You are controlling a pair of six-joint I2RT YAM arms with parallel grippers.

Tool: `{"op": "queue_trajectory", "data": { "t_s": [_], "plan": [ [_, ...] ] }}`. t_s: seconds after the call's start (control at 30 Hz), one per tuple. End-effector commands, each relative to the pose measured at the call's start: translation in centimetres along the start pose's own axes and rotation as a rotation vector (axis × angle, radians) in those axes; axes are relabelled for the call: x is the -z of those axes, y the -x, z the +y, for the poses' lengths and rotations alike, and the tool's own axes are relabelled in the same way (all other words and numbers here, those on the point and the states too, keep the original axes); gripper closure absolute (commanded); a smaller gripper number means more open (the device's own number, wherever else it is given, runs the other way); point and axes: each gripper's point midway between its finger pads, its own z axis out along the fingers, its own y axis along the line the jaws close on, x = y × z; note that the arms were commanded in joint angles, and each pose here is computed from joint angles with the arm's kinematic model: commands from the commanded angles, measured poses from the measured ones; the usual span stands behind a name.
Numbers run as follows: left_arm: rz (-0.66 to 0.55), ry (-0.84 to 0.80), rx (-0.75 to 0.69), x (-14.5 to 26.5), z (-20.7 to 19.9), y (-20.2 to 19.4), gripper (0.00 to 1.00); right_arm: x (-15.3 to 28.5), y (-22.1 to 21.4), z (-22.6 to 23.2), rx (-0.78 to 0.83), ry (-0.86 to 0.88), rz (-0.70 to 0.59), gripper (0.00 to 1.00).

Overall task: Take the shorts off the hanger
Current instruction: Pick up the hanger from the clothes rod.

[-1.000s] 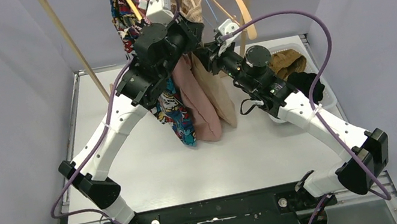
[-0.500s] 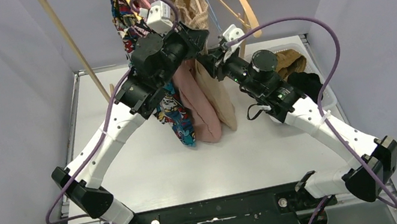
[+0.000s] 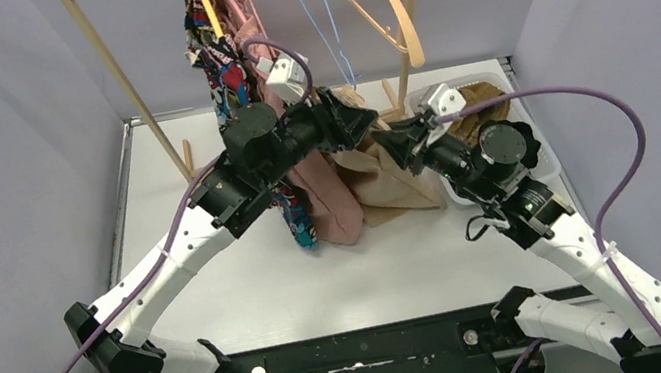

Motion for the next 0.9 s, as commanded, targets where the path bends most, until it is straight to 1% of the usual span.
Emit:
{"op": "queue_trajectory", "data": {
  "t_s": [0.0, 0.17, 0.27, 0.37, 0.53, 0.6, 0.73, 0.87],
  "plan": [
    [0.042, -0.005, 0.026, 0.7, -0.3, -2.2, 0.47, 2.6, -0.5, 2.1, -0.04, 0.074, -0.022, 1.0],
    [0.1, 0.017, 0.033, 1.3, -0.1, -5.2, 0.44, 4.4, -2.4, 2.0, -0.069, 0.033, -0.003, 1.0],
    [0.126, 0.041, 0.044, 1.7, 0.4, -6.7, 0.42, 5.1, -4.1, 1.7, -0.086, -0.002, 0.052, 1.0],
    [0.14, 0.104, 0.059, 2.2, 1.7, -8.1, 0.39, 5.6, -5.7, 1.6, -0.094, -0.013, 0.114, 1.0],
    [0.107, 0.231, 0.107, 2.8, 4.8, -9.3, 0.35, 6.2, -8.2, 2.7, -0.086, 0.044, 0.198, 1.0],
    [0.088, 0.253, 0.128, 2.7, 5.3, -9.5, 0.35, 6.4, -9.0, 3.5, -0.086, 0.085, 0.223, 1.0],
    [0.047, 0.216, 0.16, 2.1, 4.7, -8.9, 0.32, 6.7, -11.0, 4.2, -0.086, 0.126, 0.267, 1.0],
    [-0.01, 0.144, 0.201, 1.9, 3.2, -7.5, 0.31, 6.6, -12.3, 4.1, -0.079, 0.119, 0.3, 1.0]
  ]
}}
